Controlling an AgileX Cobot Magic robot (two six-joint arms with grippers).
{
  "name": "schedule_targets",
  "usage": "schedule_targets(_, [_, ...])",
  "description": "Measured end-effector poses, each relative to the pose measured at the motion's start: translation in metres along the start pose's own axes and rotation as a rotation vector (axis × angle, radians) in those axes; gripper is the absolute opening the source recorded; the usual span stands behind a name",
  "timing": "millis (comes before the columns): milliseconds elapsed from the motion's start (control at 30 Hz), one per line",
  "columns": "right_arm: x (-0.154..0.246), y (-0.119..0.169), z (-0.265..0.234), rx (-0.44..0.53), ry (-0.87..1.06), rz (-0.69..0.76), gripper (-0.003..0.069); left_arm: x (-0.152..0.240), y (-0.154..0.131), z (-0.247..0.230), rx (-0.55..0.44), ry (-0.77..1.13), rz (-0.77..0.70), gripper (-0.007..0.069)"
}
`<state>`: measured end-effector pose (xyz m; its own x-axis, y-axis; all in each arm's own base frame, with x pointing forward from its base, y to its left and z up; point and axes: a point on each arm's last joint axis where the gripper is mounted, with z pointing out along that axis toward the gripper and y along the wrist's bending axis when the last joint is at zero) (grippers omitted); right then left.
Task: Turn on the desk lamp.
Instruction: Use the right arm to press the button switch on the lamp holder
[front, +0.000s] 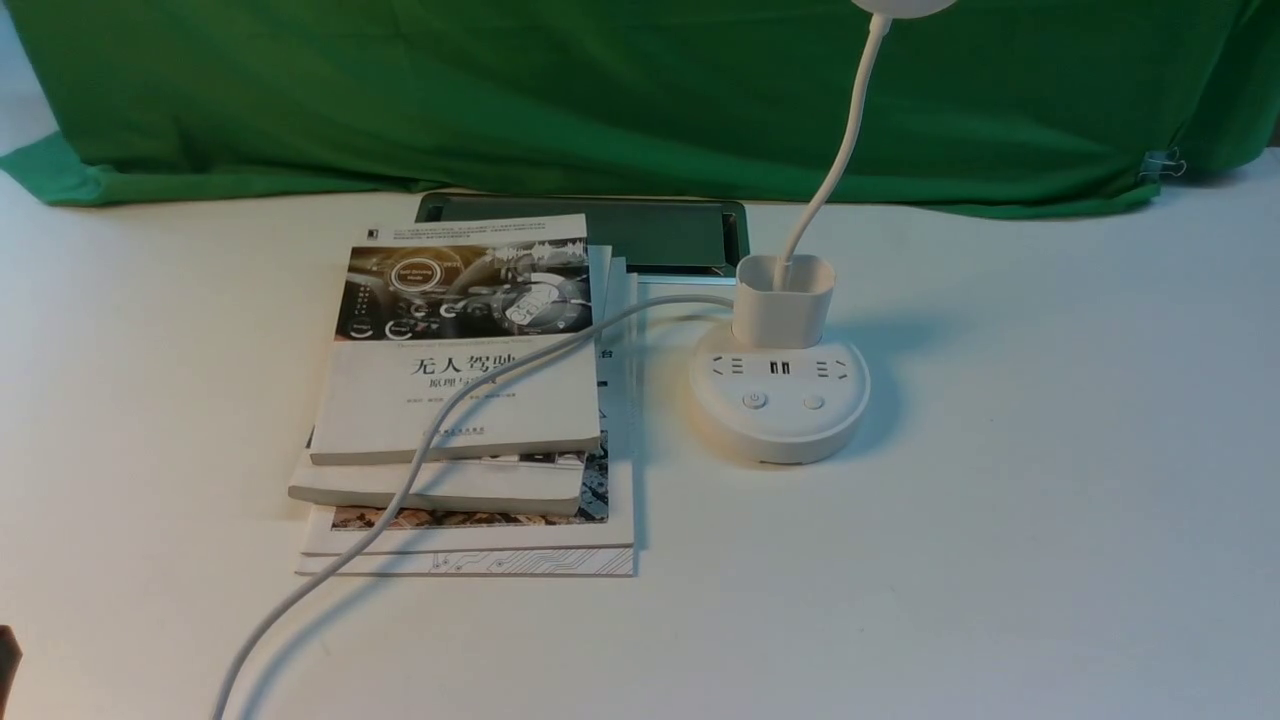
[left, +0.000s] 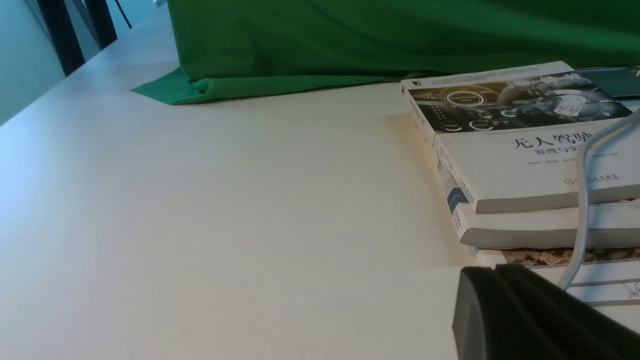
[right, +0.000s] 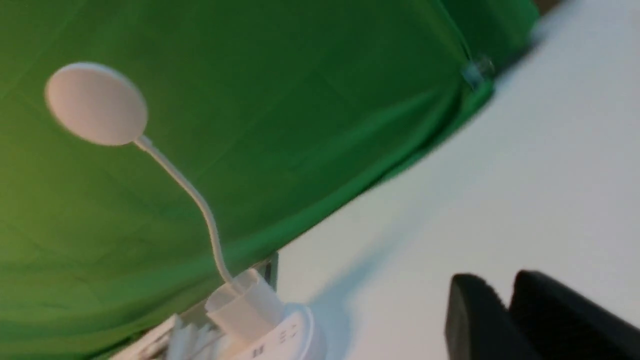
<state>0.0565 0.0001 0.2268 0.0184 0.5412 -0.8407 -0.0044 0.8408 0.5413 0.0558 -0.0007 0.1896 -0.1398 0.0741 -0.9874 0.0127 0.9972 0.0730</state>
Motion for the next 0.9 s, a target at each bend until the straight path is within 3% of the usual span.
schedule_targets(33, [-0.002,0.001,0.0,-0.001,-0.002,-0.001,0.012,0.0,0.0,0.0,0.0,0.0,0.0,0.0021])
schedule_targets(100, [-0.031,0.02,0.006,-0.007,-0.009,-0.232,0.0038,0.0,0.0,0.0,0.0,0.0,0.0,0.0021])
schedule_targets(200, [-0.054,0.035,0.012,-0.007,-0.002,-0.373,0.0029,0.0,0.0,0.0,0.0,0.0,0.0,0.0021])
schedule_targets(300, [-0.091,0.06,0.036,0.005,0.105,-0.614,0.0028,0.0,0.0,0.0,0.0,0.0,0.0,0.0021])
schedule_targets(467, [-0.117,0.084,0.071,-0.011,0.335,-0.727,0.0028,0.0,0.0,0.0,0.0,0.0,0.0,0.0021])
schedule_targets(600, [-0.119,0.102,0.098,-0.094,0.515,-0.79,0.0028,0.0,0.0,0.0,0.0,0.0,0.0,0.0021])
schedule_targets(767, [-0.093,0.132,0.132,-0.275,0.766,-0.907,0.0028,0.0,0.0,0.0,0.0,0.0,0.0,0.0021])
schedule_targets(900, [-0.071,0.144,0.161,-0.32,0.881,-0.933,0.0028,0.0,0.0,0.0,0.0,0.0,0.0,0.0021])
